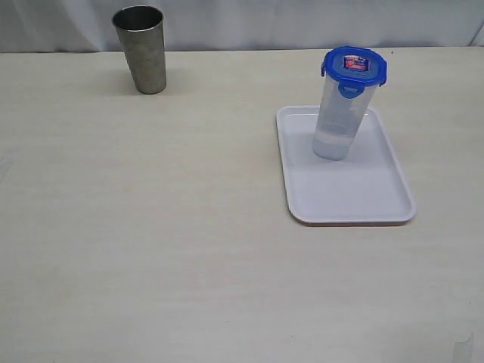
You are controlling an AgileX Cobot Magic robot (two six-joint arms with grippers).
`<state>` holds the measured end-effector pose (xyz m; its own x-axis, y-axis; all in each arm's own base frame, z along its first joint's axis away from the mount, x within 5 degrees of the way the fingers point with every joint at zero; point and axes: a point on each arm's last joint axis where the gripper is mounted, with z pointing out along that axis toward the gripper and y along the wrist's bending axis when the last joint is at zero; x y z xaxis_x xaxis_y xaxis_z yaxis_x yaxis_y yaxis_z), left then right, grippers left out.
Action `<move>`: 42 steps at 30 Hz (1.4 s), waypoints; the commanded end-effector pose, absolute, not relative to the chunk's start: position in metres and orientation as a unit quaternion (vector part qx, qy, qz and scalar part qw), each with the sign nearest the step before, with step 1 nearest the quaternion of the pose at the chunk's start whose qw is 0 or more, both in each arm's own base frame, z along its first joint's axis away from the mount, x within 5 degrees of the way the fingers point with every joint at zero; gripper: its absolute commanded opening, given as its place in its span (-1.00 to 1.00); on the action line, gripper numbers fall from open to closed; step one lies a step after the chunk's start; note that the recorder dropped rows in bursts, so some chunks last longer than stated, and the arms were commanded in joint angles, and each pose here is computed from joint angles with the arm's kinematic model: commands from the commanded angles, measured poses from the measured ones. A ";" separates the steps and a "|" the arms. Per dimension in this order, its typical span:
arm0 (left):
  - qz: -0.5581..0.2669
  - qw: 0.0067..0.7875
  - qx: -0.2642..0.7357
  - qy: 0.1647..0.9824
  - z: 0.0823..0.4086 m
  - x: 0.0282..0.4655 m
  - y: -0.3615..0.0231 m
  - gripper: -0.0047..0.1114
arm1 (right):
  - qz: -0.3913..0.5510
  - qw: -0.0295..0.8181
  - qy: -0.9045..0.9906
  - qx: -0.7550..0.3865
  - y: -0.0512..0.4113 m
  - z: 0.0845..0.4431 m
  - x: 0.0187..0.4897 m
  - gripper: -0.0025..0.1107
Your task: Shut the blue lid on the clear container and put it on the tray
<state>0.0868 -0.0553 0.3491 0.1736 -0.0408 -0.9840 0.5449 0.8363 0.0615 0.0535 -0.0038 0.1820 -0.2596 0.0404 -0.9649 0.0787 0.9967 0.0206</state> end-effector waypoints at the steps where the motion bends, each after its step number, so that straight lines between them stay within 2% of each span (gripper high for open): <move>1: -0.204 0.735 0.209 0.612 0.347 0.086 -0.056 0.89 | -0.019 0.610 0.791 0.036 -0.004 0.182 0.053 -0.87; 9: -0.227 0.732 0.187 0.614 0.348 0.086 -0.056 0.89 | -0.019 0.610 0.791 0.036 -0.004 0.182 0.053 -0.87; 13: -0.429 0.674 -0.023 0.601 0.358 0.081 -0.047 0.89 | -0.019 0.610 0.791 0.036 -0.004 0.182 0.053 -0.87; 15: -0.540 0.616 -0.141 0.555 0.364 0.072 -0.037 0.89 | -0.019 0.610 0.791 0.036 -0.004 0.182 0.053 -0.87; 18: -0.585 0.603 -0.170 0.516 0.369 0.057 -0.028 0.89 | -0.019 0.610 0.791 0.036 -0.004 0.182 0.053 -0.87; 27: -0.573 0.712 -0.161 0.373 0.376 -0.015 0.003 0.89 | -0.019 0.610 0.791 0.036 -0.004 0.182 0.053 -0.87; 42: -0.450 0.802 -0.213 0.330 0.378 -0.017 -0.002 0.89 | -0.019 0.610 0.791 0.036 -0.004 0.182 0.053 -0.87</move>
<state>-0.0177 -0.0014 0.3800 0.3504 -0.8717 -0.3425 0.5972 0.4897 -0.6352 0.0535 -0.0038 0.1820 -0.2596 0.0404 -0.9649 0.0787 0.9967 0.0206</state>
